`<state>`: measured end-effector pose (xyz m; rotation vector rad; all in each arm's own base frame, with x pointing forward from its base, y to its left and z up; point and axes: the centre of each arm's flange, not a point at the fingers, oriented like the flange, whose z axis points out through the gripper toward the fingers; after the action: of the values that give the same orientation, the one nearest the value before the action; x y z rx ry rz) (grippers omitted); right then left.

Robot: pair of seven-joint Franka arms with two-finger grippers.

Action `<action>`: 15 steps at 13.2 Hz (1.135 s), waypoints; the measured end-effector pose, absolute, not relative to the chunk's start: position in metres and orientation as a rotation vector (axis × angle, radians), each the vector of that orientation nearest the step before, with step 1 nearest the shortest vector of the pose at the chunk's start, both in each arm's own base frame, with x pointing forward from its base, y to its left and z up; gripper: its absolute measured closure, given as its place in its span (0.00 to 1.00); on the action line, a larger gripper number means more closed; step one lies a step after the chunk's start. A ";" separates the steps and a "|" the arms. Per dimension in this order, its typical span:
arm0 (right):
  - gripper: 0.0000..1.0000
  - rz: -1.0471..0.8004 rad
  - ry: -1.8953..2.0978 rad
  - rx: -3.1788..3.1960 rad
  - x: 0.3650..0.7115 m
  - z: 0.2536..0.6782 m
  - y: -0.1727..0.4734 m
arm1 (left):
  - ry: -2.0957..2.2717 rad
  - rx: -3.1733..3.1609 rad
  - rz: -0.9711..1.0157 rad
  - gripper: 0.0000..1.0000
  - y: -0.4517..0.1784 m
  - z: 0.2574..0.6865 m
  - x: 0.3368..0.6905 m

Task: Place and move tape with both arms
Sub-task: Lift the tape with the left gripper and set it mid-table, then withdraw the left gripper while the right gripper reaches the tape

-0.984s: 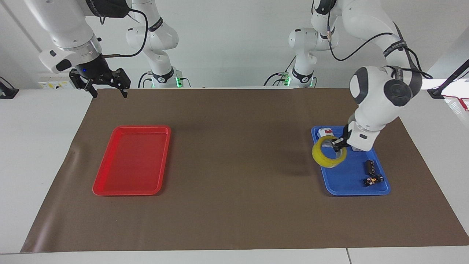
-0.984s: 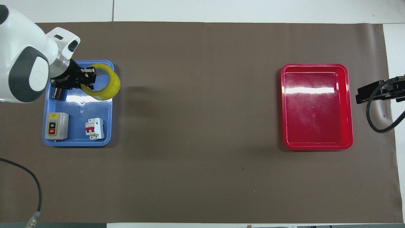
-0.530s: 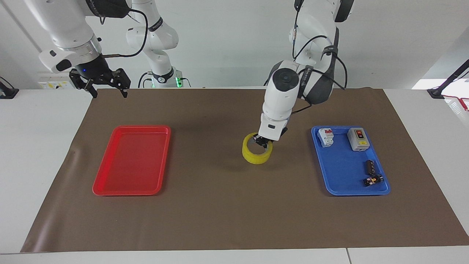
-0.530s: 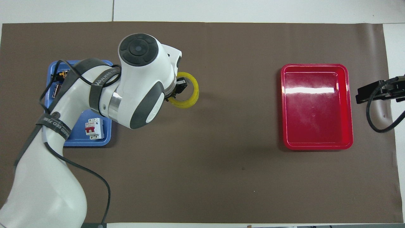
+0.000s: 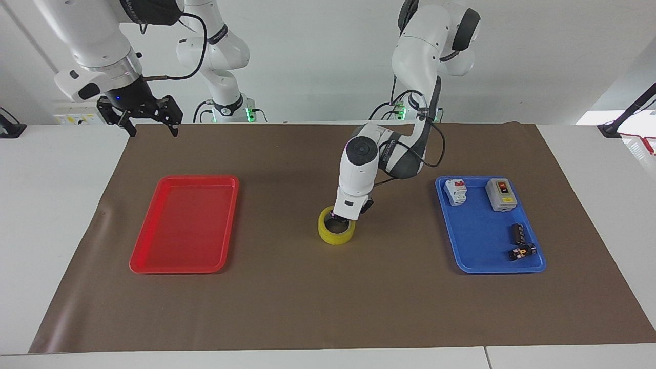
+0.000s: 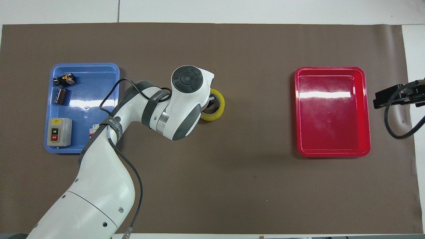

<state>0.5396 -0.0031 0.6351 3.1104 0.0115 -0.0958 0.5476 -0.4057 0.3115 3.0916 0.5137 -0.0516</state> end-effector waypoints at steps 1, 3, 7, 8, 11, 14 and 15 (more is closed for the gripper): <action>0.00 -0.096 0.011 3.110 0.540 0.635 -0.003 | 0.514 3.091 -0.050 0.79 -0.406 0.312 0.548; 0.00 -0.096 0.009 3.111 0.540 0.635 -0.004 | 0.520 3.100 -0.064 0.59 -0.404 0.314 0.548; 0.00 -0.105 0.009 3.110 0.540 0.632 -0.004 | 0.648 3.082 -0.058 0.09 -0.324 0.408 0.583; 0.00 -0.107 0.012 3.110 0.540 0.632 -0.003 | 0.638 3.085 -0.063 0.00 -0.286 0.442 0.588; 0.00 -0.101 0.076 3.111 0.540 0.632 0.018 | 0.509 3.116 -0.105 0.00 -0.186 0.511 0.587; 0.00 -0.072 0.240 3.104 0.546 0.618 0.085 | 0.236 3.144 -0.203 0.00 -0.100 0.541 0.577; 0.00 -0.052 0.243 3.105 0.552 0.604 0.115 | 0.157 3.142 -0.235 0.00 -0.078 0.548 0.573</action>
<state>0.5516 0.1153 0.6040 3.1046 0.2425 -0.0519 0.5727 -0.0777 0.5483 3.1423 0.1567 -0.2350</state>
